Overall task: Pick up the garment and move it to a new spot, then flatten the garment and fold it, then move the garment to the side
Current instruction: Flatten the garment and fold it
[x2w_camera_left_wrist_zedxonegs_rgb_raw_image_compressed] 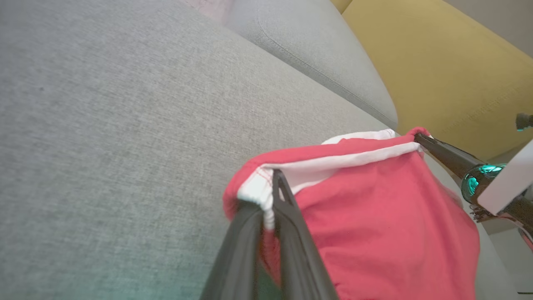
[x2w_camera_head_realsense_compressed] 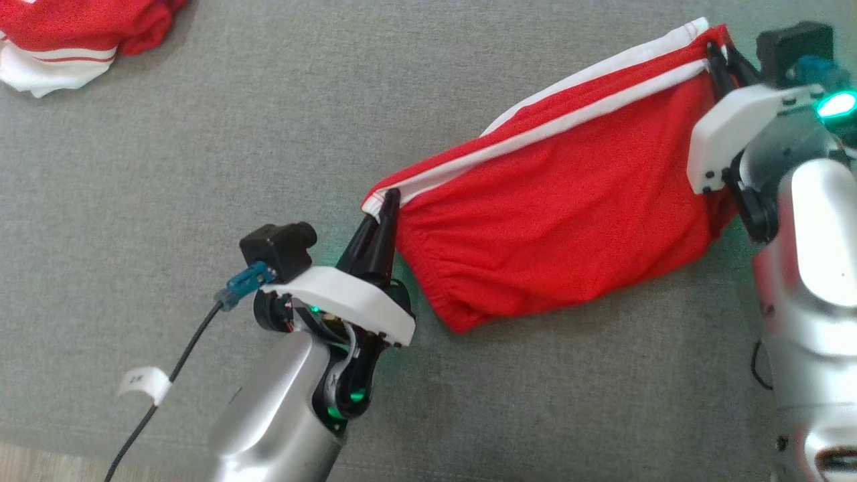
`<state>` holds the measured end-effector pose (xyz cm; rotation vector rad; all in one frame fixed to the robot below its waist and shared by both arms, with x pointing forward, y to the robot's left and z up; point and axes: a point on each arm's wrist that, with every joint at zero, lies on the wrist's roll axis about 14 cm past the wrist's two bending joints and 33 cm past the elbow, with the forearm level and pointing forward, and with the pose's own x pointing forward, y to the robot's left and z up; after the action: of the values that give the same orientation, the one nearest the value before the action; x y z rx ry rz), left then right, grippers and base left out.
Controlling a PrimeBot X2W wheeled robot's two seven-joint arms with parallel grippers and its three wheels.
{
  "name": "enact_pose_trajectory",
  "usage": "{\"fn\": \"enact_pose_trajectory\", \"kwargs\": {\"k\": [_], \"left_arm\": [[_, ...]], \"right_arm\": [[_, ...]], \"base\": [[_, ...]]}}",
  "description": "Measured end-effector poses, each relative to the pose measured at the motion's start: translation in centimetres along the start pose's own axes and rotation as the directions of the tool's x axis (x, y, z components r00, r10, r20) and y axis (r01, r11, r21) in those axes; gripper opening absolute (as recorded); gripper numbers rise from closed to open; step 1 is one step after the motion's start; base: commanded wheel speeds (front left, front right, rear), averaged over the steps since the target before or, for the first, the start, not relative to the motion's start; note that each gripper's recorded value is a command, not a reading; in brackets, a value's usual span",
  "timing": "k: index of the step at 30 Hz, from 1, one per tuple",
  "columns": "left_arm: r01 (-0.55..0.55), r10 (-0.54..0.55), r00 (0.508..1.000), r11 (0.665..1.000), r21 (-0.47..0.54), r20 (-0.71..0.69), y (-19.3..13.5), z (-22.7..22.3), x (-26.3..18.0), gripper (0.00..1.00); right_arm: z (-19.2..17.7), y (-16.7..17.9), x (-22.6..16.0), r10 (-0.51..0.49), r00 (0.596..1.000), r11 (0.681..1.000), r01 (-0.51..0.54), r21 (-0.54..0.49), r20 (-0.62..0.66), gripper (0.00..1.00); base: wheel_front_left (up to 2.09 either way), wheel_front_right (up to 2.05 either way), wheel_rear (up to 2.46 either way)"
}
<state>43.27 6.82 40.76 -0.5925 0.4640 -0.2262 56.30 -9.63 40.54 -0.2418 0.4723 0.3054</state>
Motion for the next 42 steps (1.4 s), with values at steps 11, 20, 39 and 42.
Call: {"fn": "enact_pose_trajectory", "kwargs": {"k": [11, 20, 39, 42], "left_arm": [[0.005, -0.005, 1.000, 1.000, 0.013, 0.026, -0.8, 0.6, -0.1, 1.00], [0.010, -0.013, 0.999, 0.996, 0.083, 0.035, -1.1, 0.3, -3.1, 1.00], [-0.253, 0.208, 0.931, 0.960, 0.118, 0.301, 4.9, 6.1, -11.2, 1.00], [-0.276, 0.231, 0.923, 0.955, 0.111, 0.309, 5.5, 6.2, -11.8, 1.00]], "right_arm": [[1.5, 0.0, 0.5, 0.007, 0.998, 1.000, -0.007, 0.002, 0.058, 1.00], [2.5, -0.9, -1.4, -0.016, 0.995, 0.999, 0.013, 0.032, 0.096, 1.00], [-5.0, -0.9, -2.7, 0.000, 0.981, 0.997, 0.016, 0.081, -0.196, 1.00], [-5.6, -0.7, -2.6, 0.011, 0.972, 0.996, 0.011, 0.093, -0.233, 1.00]], "base": [[0.00, 0.00, 0.00], [0.00, 0.00, 0.00], [0.00, 0.00, 0.00], [0.00, 0.00, 0.00]]}}
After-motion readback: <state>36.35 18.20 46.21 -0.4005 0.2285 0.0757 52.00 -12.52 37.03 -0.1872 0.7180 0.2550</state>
